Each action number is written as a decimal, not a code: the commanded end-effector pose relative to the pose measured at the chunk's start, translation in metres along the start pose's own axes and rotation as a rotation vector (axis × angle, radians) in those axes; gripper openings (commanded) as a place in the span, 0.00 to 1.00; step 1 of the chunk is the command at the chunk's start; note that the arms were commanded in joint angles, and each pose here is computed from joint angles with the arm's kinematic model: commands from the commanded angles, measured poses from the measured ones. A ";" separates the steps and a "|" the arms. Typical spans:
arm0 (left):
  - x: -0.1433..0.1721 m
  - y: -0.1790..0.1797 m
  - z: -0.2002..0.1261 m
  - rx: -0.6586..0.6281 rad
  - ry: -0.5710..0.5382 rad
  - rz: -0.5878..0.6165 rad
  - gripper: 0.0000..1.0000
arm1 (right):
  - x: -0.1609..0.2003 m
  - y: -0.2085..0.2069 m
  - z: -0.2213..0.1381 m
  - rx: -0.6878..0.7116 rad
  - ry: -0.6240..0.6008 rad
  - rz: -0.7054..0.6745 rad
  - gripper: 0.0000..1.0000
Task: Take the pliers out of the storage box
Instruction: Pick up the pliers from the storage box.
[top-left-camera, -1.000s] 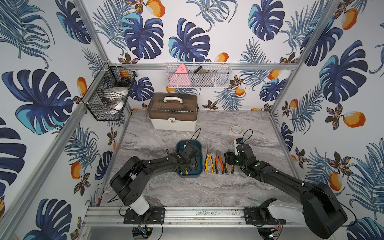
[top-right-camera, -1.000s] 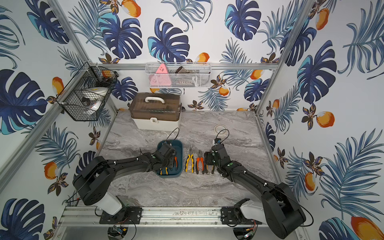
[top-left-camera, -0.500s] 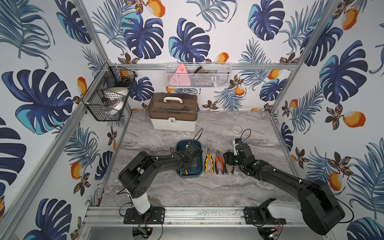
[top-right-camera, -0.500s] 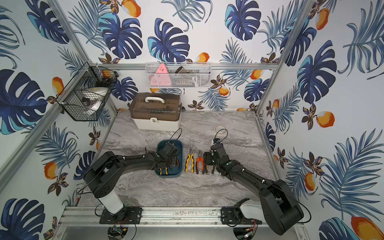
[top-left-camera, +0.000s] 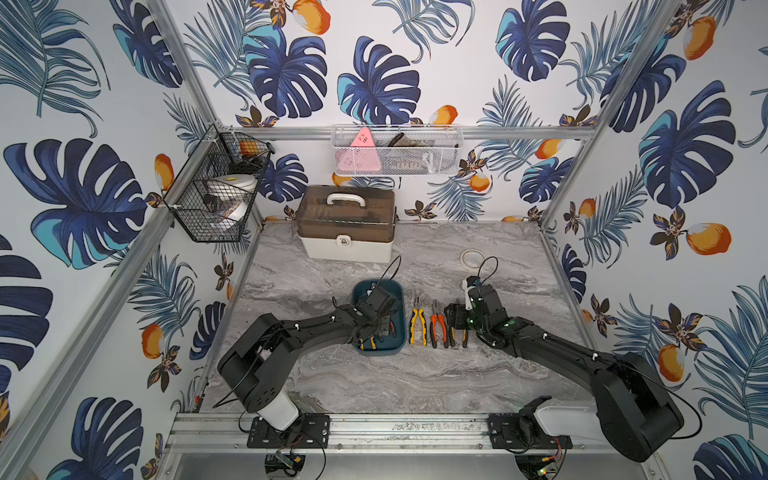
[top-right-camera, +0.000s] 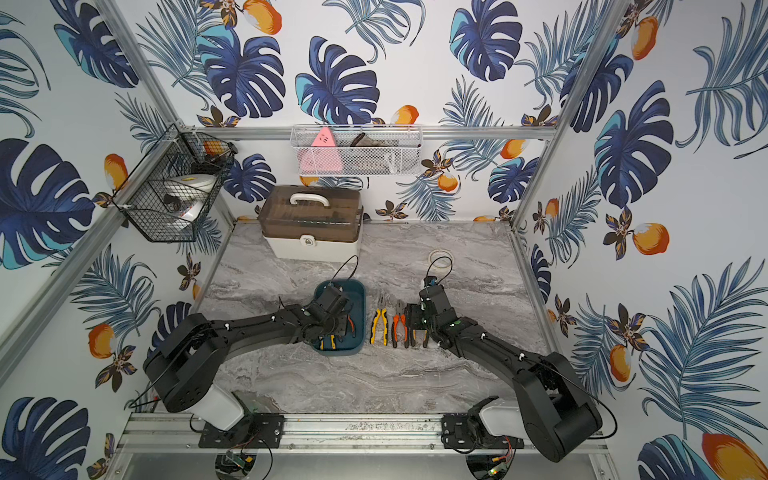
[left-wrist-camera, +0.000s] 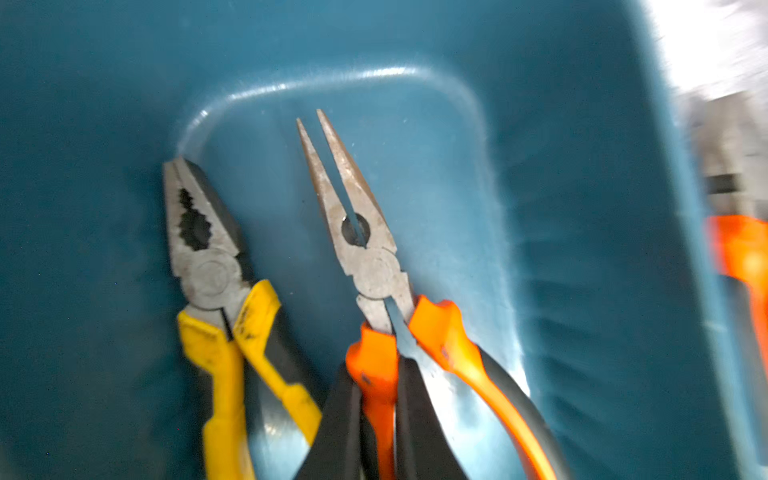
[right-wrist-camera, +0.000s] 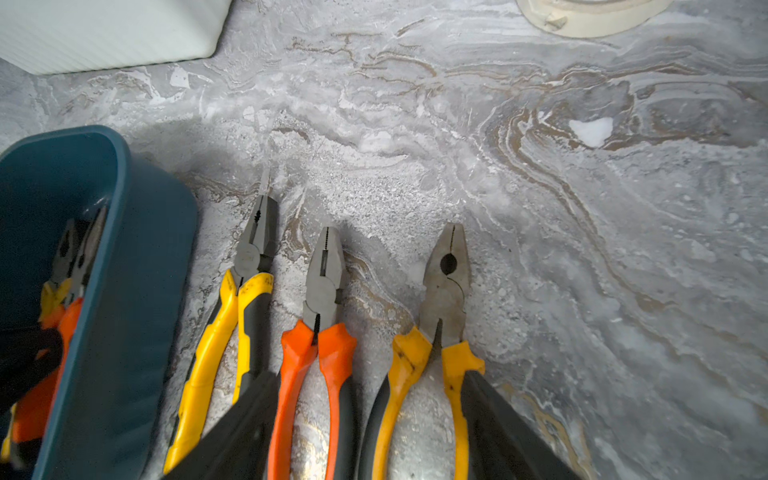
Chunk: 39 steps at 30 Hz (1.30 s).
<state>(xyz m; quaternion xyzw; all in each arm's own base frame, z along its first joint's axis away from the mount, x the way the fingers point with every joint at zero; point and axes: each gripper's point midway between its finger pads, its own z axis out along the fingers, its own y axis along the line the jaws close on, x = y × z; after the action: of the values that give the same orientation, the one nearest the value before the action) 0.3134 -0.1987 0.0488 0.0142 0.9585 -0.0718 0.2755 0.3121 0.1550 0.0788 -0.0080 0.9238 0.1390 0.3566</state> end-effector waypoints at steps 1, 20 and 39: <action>-0.017 0.000 -0.016 0.010 -0.076 -0.017 0.01 | -0.003 0.003 -0.001 -0.011 -0.004 -0.007 0.73; -0.052 -0.090 -0.089 0.555 -0.333 0.018 0.00 | -0.007 -0.012 -0.003 0.070 -0.036 0.017 0.74; -0.025 -0.097 -0.080 0.531 -0.328 0.145 0.00 | -0.011 0.125 -0.058 -0.638 0.209 0.317 0.74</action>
<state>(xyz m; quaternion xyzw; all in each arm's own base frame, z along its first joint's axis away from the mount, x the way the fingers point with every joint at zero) 0.2801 -0.2753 0.1255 0.1345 0.8640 -0.2855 0.3922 0.2781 0.2316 0.1371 0.0122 0.8878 0.3861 0.2502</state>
